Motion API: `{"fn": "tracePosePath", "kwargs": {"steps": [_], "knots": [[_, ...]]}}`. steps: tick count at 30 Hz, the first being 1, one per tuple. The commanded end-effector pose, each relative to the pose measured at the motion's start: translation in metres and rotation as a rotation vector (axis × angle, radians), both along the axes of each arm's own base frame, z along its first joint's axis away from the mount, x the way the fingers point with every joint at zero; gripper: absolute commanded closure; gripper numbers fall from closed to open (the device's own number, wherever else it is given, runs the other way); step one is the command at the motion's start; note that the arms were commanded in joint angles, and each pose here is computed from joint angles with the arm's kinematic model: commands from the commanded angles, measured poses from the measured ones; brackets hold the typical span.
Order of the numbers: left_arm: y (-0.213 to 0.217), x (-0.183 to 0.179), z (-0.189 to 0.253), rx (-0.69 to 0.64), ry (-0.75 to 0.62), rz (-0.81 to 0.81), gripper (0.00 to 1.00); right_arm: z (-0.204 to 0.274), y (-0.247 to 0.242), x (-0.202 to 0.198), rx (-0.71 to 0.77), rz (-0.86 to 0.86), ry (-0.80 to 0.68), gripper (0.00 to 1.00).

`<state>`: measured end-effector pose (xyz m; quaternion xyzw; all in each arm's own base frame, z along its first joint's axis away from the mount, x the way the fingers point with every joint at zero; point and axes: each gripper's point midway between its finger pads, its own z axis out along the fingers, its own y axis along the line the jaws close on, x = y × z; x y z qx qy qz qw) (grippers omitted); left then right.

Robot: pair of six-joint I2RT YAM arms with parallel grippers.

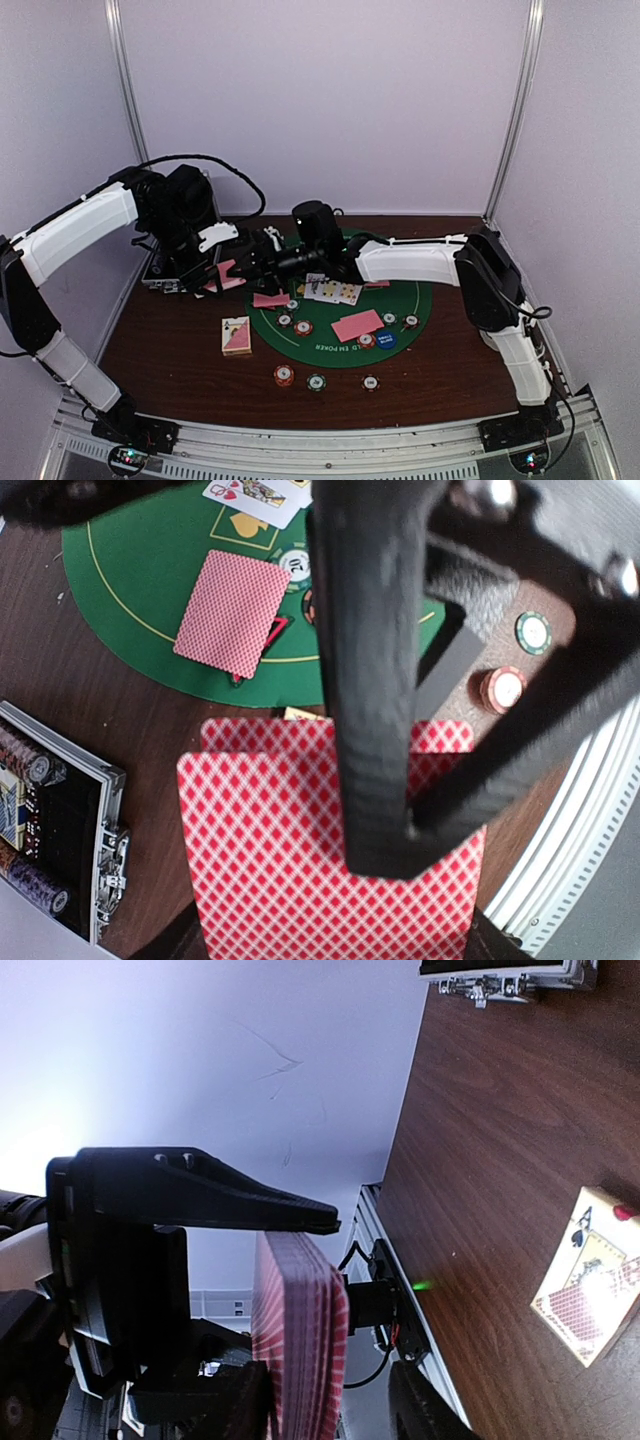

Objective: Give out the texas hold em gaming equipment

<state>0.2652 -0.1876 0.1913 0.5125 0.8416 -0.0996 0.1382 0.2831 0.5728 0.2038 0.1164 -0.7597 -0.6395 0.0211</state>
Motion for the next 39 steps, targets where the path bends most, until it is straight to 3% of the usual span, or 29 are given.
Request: {"fn": "tracePosePath", "kwargs": {"steps": [1, 28, 37, 39], "knots": [[-0.001, 0.0, 0.011, -0.03, -0.04, -0.008, 1.0, 0.006, -0.019, 0.015, -0.027, -0.046, -0.017, 0.6], [0.0, 0.002, 0.008, -0.018, -0.034, -0.006, 1.0, 0.049, -0.025, -0.002, 0.068, -0.016, -0.018, 1.0], [0.003, 0.001, 0.007, -0.006, -0.04, -0.003, 1.0, 0.06, -0.04, 0.005, 0.075, -0.04, -0.034, 1.0], [0.003, 0.001, 0.007, -0.007, -0.039, -0.003, 1.0, 0.062, -0.042, 0.005, 0.08, -0.043, -0.035, 0.88]]}}
